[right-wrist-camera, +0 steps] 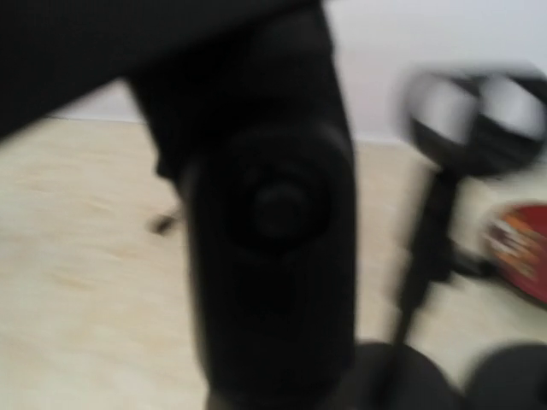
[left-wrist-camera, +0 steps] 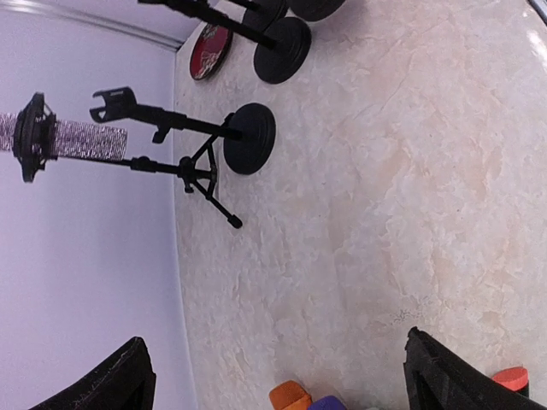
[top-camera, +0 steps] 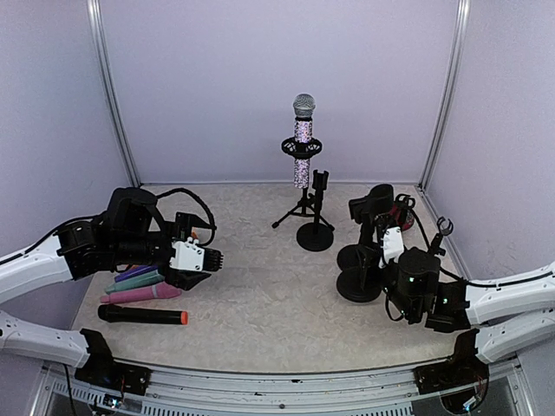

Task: Remove the microphone from the stand
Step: Place the microphone stand at the center of the board.

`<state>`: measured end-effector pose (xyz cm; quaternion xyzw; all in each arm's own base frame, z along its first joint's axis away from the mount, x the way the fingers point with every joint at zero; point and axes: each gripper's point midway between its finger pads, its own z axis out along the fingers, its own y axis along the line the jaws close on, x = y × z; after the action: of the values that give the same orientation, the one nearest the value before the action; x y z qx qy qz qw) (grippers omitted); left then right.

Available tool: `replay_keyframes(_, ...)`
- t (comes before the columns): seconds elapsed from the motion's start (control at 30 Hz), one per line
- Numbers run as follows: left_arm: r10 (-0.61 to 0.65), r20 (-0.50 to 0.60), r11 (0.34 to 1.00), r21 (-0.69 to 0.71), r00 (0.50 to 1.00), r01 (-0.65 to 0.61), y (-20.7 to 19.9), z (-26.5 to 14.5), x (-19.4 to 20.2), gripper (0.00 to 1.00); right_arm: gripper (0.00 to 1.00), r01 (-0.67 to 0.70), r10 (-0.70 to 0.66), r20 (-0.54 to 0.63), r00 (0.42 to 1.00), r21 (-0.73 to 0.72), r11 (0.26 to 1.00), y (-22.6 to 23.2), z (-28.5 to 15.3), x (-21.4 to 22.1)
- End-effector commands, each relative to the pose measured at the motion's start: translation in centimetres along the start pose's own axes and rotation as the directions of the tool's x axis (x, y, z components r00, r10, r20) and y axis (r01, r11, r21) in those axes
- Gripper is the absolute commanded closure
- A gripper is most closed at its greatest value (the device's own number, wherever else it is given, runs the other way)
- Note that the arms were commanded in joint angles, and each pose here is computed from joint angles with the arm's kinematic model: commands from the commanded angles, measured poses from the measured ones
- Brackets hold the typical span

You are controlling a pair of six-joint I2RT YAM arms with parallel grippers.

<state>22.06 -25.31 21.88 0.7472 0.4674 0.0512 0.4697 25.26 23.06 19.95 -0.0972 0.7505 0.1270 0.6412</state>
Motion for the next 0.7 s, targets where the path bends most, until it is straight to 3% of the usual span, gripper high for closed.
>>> replay_keyframes(0.0, -0.174, -0.023, 0.985, -0.022, 0.985, 0.173, 2.6, -0.2, 0.8, 0.01, 1.00, -0.119, 0.105, 0.094, 0.990, 0.154, 0.981, -4.6, -1.1, -0.4)
replay_keyframes(0.5, -0.421, -0.075, 0.907, -0.008, 0.904, 0.422, 5.7, 0.6, 3.3, 0.01, 1.00, -0.093, 0.072, 0.070, 0.995, 0.368, 0.925, -9.6, -0.4, 4.6)
replay_keyframes(0.6, -0.445, -0.090, 0.895, -0.019, 0.891, 0.445, 5.9, 0.6, 4.4, 0.01, 0.91, -0.076, 0.061, 0.052, 0.997, 0.369, 0.926, -9.3, 0.2, 5.2)
replay_keyframes(0.67, -0.467, -0.092, 0.884, -0.019, 0.879, 0.468, 6.1, 0.5, 4.8, 0.01, 0.76, -0.070, 0.063, 0.032, 0.997, 0.365, 0.928, -9.1, 0.5, 5.7)
